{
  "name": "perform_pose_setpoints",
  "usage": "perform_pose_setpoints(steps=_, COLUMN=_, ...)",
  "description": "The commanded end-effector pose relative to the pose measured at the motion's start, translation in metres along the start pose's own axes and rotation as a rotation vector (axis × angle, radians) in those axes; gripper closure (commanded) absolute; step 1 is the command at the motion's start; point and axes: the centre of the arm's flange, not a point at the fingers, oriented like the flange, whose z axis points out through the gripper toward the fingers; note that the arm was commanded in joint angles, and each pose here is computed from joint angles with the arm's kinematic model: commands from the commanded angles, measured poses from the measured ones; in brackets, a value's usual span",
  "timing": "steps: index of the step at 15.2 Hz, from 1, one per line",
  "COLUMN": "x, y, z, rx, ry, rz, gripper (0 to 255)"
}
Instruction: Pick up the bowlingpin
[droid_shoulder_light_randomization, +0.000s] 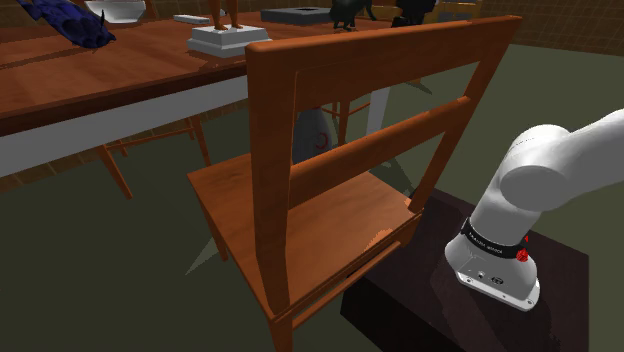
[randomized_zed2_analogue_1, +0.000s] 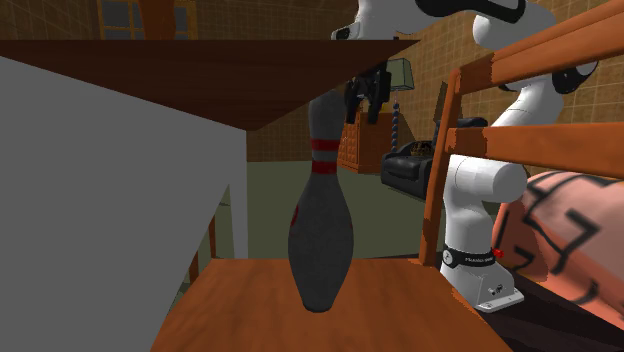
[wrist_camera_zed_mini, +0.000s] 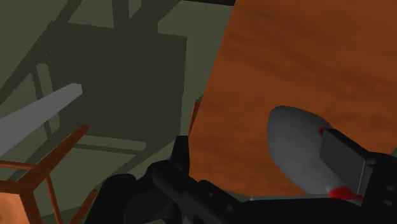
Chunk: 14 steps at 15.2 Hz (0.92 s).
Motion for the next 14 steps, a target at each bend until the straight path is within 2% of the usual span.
perform_pose_setpoints(steps=1, x=0.0, y=0.0, z=0.0, rx=0.0, ry=0.0, rz=0.0, gripper=0)
perform_pose_setpoints(steps=14, x=0.132, y=-0.078, z=-0.032, rx=0.21, ry=0.005, rz=-0.392, gripper=0)
